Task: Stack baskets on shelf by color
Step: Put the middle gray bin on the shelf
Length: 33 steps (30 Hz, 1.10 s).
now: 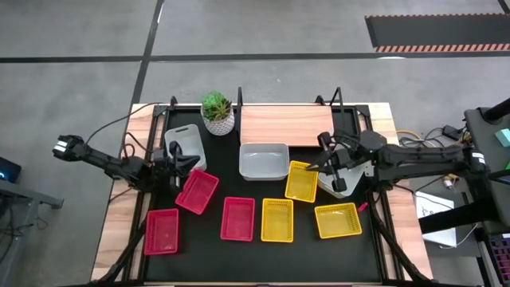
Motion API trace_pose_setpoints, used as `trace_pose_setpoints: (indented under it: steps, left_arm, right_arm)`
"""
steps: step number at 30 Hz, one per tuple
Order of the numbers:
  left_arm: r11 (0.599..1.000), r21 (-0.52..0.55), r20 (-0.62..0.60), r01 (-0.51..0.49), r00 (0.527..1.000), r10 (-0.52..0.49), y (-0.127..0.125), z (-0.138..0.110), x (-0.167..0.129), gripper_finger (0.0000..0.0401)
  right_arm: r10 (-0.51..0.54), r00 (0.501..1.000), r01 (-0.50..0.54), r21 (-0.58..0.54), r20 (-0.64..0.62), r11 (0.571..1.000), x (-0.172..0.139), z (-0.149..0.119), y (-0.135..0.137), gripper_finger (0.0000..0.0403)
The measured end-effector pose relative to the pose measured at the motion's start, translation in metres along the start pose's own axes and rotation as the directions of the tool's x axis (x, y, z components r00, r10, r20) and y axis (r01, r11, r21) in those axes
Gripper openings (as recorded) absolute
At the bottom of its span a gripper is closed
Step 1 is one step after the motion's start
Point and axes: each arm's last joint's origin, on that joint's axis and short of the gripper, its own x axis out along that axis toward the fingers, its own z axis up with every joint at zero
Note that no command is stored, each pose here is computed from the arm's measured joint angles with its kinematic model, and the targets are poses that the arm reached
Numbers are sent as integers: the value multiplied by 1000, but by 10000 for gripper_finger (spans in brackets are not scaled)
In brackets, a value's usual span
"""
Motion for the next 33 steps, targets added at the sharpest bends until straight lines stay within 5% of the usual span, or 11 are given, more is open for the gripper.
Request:
trace_pose_setpoints:
  steps: [12,22,27,33]
  left_arm:
    - [978,195,335,-75,942,5,0,38,-6,0]
    - [966,237,360,-102,933,9,2,39,-9,0]
    - [966,238,360,-102,933,10,2,39,-9,0]
    - [966,239,358,-101,934,9,2,39,-9,0]
  right_arm:
    - [-81,988,84,18,-134,996,28,19,16,11]
    - [-79,954,91,27,-291,996,63,38,7,11]
    - [-48,874,62,13,-484,998,78,51,-2,11]
    - [-92,675,-7,-131,-732,991,95,53,-12,19]
